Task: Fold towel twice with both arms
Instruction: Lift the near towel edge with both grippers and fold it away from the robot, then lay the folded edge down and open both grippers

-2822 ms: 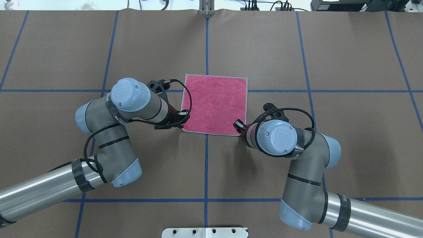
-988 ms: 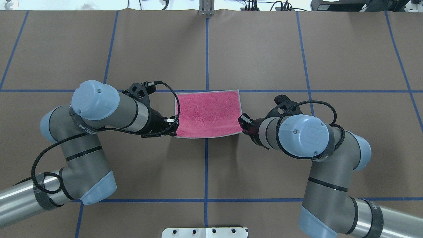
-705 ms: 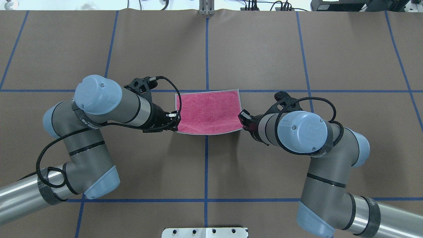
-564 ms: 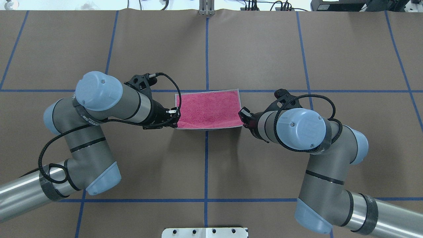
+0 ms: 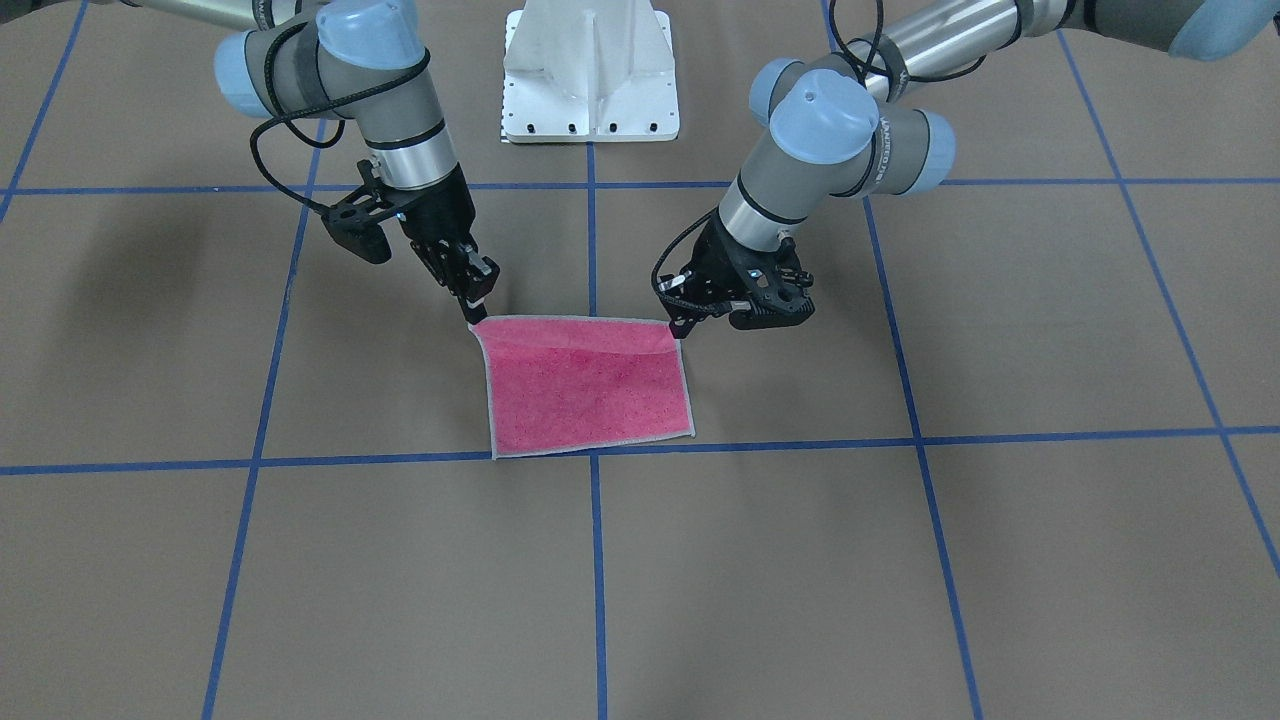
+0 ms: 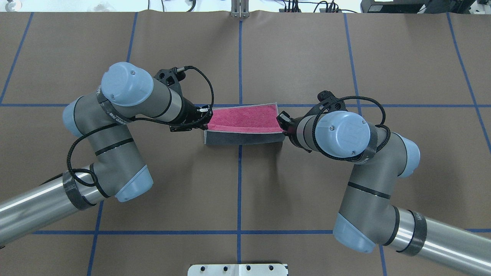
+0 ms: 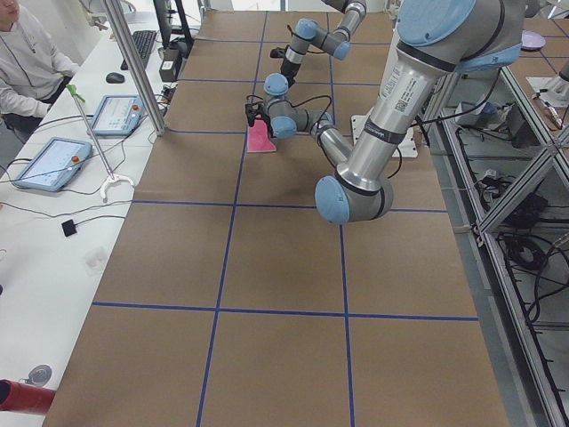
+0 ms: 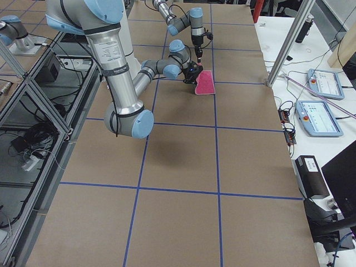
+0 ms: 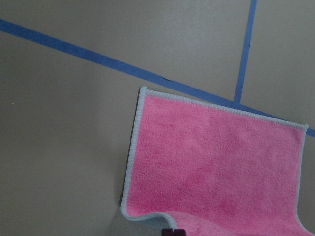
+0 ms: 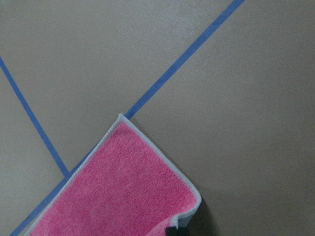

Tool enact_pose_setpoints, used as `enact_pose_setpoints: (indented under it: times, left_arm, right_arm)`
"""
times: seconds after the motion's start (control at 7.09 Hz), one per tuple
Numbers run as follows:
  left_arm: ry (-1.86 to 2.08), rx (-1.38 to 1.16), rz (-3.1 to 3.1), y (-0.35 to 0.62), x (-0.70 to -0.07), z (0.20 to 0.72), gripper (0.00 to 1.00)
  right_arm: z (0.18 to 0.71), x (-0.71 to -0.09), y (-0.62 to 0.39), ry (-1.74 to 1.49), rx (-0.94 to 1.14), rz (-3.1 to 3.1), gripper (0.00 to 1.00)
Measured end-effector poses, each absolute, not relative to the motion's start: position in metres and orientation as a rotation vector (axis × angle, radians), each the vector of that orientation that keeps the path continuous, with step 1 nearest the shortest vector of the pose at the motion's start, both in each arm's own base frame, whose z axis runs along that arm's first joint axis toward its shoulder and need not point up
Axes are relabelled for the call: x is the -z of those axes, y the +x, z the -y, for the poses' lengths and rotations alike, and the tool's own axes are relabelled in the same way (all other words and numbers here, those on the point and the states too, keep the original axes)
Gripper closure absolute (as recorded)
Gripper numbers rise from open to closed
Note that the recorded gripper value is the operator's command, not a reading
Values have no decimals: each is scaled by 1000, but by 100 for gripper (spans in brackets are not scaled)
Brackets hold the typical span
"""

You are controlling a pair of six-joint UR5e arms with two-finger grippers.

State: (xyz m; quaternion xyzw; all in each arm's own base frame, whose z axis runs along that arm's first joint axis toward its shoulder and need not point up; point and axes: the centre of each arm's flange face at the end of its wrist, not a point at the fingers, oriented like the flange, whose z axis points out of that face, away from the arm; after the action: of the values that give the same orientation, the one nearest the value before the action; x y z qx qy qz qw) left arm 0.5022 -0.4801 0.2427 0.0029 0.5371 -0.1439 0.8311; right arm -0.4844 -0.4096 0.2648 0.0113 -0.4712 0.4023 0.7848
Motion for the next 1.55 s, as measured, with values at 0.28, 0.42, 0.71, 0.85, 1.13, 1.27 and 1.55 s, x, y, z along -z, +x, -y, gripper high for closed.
enact_pose_setpoints:
  times: [0.28, 0.42, 0.71, 0.85, 1.13, 1.27, 1.55]
  left_arm:
    - [5, 321, -1122, 506, -250, 492, 100]
    - [4, 324, -1117, 508, -251, 495, 100]
    - [5, 327, -1117, 511, -246, 500, 100]
    - [8, 331, -1118, 510, -243, 503, 100]
    - [18, 348, -1116, 505, -241, 516, 100]
    - [20, 355, -1114, 504, -240, 522, 100]
    - [22, 365, -1107, 505, -243, 530, 100]
  right_arm:
    - [425, -267, -486, 40, -877, 1005, 100]
    - [430, -267, -488, 44, -881, 1001, 100]
    - [437, -266, -492, 48, -887, 996, 100]
    - [442, -264, -495, 50, -891, 995, 100]
    - [452, -262, -496, 56, -901, 991, 100]
    - [455, -263, -496, 59, -906, 987, 100]
    - [461, -266, -495, 64, -913, 979, 100]
